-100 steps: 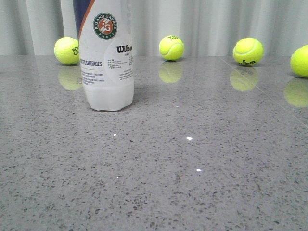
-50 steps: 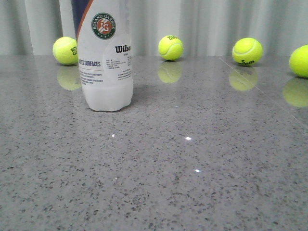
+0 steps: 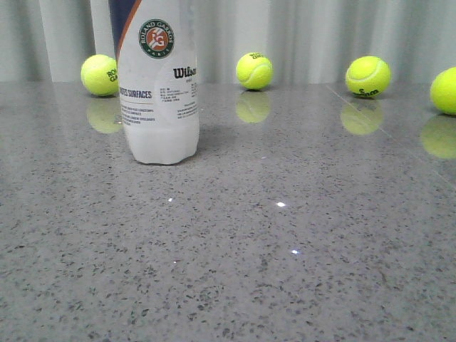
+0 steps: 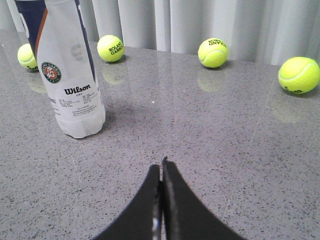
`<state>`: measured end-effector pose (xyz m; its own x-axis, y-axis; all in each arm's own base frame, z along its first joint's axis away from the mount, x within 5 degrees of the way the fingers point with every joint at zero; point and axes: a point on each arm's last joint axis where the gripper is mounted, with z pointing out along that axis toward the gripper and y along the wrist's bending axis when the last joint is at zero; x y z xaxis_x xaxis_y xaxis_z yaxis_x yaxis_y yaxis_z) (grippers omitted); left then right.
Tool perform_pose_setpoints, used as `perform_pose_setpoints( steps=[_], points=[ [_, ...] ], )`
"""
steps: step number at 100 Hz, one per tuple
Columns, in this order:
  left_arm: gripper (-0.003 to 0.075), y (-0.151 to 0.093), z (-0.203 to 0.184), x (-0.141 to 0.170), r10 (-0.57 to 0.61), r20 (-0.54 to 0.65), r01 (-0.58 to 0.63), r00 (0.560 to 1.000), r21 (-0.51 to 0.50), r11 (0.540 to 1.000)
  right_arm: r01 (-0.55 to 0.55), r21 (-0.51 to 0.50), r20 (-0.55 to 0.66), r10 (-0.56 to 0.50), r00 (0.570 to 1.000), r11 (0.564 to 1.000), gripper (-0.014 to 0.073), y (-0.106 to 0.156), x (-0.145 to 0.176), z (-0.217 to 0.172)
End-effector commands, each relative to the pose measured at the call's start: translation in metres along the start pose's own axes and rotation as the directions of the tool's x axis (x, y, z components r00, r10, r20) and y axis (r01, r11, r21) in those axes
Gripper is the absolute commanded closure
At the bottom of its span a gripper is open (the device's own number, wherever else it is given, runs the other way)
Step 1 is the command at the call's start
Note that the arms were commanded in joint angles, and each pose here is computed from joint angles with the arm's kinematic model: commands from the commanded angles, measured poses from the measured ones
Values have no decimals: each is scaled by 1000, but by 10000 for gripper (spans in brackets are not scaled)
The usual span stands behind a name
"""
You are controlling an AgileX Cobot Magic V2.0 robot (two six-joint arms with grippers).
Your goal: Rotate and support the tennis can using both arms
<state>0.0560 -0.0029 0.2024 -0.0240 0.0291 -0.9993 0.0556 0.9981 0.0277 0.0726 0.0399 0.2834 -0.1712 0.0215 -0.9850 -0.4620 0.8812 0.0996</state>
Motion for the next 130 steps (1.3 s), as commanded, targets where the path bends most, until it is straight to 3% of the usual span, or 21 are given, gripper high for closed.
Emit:
perform_pose_setpoints(
  steps=[1,42,63,92,110,130],
  points=[
    [739,0,0,6,2,62,-2,998,0,1000,-5,15,88,4,996,1000,655,-1,-14,-1],
    [739,0,0,6,2,62,-2,998,0,1000,-7,33,129,3,992,999,655,-3,-12,1],
    [739,0,0,6,2,62,-2,998,0,1000,67,211,204,-111,973,975,655,-20,6,2],
    [739,0,0,6,2,62,-2,998,0,1000,33,432,225,-143,964,901,655,-34,49,-16],
    [739,0,0,6,2,62,-2,998,0,1000,24,479,264,-170,949,878,655,-35,72,-23],
    [739,0,0,6,2,62,-2,998,0,1000,24,480,264,-170,949,877,655,-34,74,-24]
  ],
)
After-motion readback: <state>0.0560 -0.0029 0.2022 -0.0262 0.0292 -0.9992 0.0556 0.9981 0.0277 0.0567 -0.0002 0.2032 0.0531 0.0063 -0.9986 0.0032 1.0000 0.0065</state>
